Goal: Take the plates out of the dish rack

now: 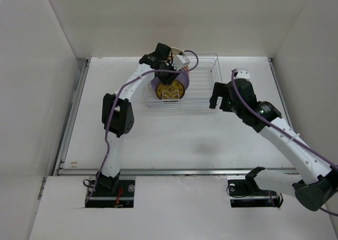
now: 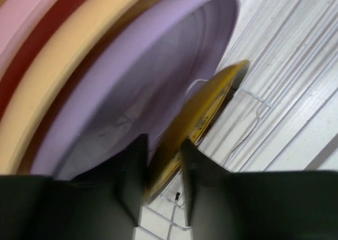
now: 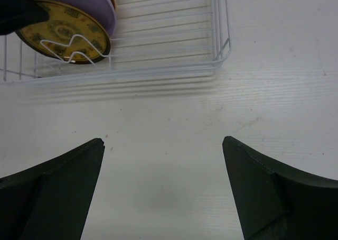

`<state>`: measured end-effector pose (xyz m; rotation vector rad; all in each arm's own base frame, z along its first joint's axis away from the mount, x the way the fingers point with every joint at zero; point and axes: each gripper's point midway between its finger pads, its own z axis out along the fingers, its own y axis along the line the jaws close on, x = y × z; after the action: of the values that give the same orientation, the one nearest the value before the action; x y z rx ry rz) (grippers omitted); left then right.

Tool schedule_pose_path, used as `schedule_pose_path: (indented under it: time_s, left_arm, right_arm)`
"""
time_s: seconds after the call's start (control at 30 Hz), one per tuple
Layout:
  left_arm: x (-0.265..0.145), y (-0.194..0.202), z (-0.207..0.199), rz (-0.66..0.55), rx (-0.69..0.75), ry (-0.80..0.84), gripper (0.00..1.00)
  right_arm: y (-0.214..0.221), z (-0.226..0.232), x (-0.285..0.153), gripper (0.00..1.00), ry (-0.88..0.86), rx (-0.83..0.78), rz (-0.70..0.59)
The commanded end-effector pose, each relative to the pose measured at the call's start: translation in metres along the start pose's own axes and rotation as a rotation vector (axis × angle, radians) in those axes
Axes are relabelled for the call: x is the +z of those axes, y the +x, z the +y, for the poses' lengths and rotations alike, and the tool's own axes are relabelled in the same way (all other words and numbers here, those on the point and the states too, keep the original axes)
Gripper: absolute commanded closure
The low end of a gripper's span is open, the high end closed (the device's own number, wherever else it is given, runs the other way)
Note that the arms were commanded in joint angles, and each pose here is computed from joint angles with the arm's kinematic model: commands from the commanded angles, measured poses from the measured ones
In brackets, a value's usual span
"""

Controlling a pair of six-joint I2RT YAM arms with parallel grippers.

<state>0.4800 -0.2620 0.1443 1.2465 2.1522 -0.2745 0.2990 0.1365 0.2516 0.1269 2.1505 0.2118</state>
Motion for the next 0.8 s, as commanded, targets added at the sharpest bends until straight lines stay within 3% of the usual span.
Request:
schedule_pose_path:
  time_s: [0.0,0.03,0.07,0.57,0.77]
  left_arm:
    - [0.004,0.004,0.013,0.004,-0.03,-0.041,0.78]
    - [0.0,0.001,0.013,-0.004,-0.037,-0.045,0.94]
    - [0.0,0.001,0.013,-0.004,-0.057,-0.045,1.0]
    - [-0.121,-0.062,0.023,-0.224,-0.007,-0.183,1.0]
    - [-0.146,-0.071,0.015,-0.267,-0.061,-0.155,1.0]
  right_arm:
    - [-0.018,0.005,-0.007,0.0,-0.02,0.006,-0.039]
    - [-0.018,0.005,-0.007,0.0,-0.02,0.006,-0.039]
    - [-0.017,0.003,-0.01,0.0,-0.02,0.006,-0.039]
    - [-0.011,0.005,-0.012,0.0,-0.05,0.009,-0.035]
    - [-0.012,0.005,-0.009,0.0,-0.045,0.013,-0.048]
